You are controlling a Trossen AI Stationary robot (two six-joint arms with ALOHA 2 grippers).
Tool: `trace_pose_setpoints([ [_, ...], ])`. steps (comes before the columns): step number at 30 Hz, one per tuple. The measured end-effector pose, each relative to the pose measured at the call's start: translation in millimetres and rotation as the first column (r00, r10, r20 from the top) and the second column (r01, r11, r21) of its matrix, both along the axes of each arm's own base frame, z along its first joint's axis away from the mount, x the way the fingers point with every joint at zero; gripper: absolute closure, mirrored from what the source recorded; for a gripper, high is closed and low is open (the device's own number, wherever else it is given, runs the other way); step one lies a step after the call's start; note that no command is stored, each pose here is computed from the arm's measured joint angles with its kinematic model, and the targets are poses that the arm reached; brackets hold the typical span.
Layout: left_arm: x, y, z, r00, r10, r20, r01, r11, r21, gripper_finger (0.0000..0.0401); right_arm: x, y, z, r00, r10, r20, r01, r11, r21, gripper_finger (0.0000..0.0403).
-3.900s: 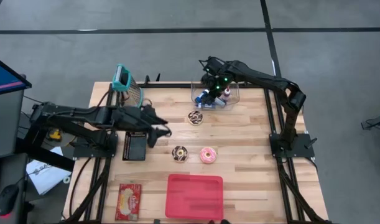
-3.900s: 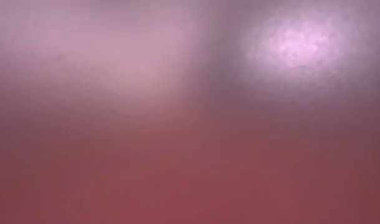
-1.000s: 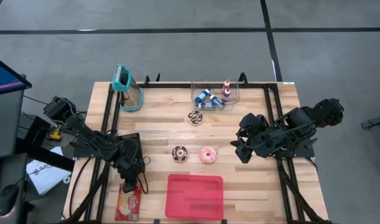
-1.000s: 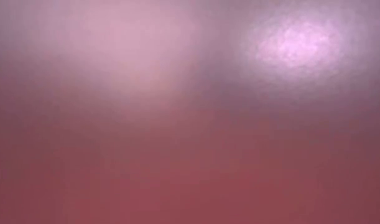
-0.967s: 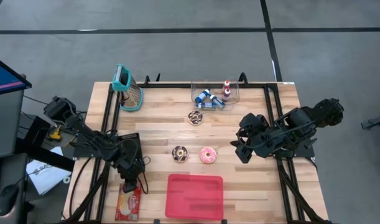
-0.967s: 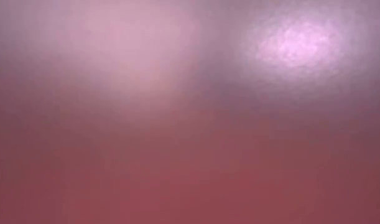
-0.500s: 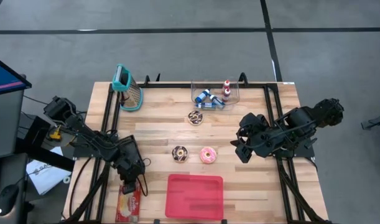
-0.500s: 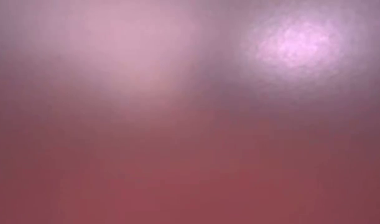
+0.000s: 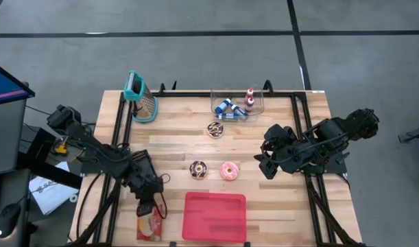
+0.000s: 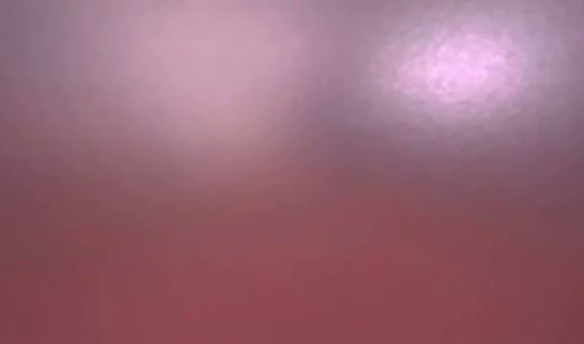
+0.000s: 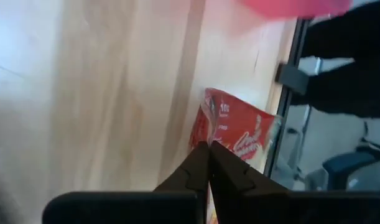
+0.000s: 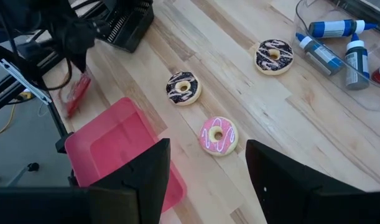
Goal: Pick & Place Food Item
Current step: Put the red popcorn bag into the red bin
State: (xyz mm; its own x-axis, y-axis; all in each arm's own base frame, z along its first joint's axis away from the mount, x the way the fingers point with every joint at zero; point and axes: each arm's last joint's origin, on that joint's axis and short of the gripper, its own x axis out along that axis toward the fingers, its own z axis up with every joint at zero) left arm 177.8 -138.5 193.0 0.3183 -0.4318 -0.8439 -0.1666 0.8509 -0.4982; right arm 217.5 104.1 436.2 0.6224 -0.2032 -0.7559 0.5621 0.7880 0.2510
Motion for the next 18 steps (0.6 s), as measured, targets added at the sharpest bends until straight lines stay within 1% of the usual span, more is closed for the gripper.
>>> trace_pose_setpoints([
  [2,-1.3,4.5,13.4,1.0,0.015,0.02,-0.016,1.0,0.02,0.0401,0.1,0.0,0.0,1.0,0.0,0.0,0.0,1.0,0.0,0.0201],
  [8,-3.0,10.5,65.8,0.986,0.055,0.156,-0.05,0.998,-0.039,0.0401,0.5,0.3,0.2,1.0,0.0,0.006,0.0,1.0,0.003,0.0201],
  [13,-0.6,10.0,99.0,0.968,0.08,0.237,-0.065,0.995,-0.071,0.0401,0.9,0.5,0.5,1.0,0.0,0.01,0.0,1.0,0.006,0.0201],
  [15,1.5,8.8,112.1,0.958,0.089,0.274,-0.066,0.994,-0.093,0.0401,0.9,0.5,0.5,1.0,0.0,0.01,0.0,1.0,0.006,0.0201],
  [18,6.2,10.6,130.4,0.927,0.13,0.353,-0.1,0.99,-0.103,0.0401,0.9,0.5,0.4,1.0,0.0,0.01,0.0,1.0,0.005,0.0201],
])
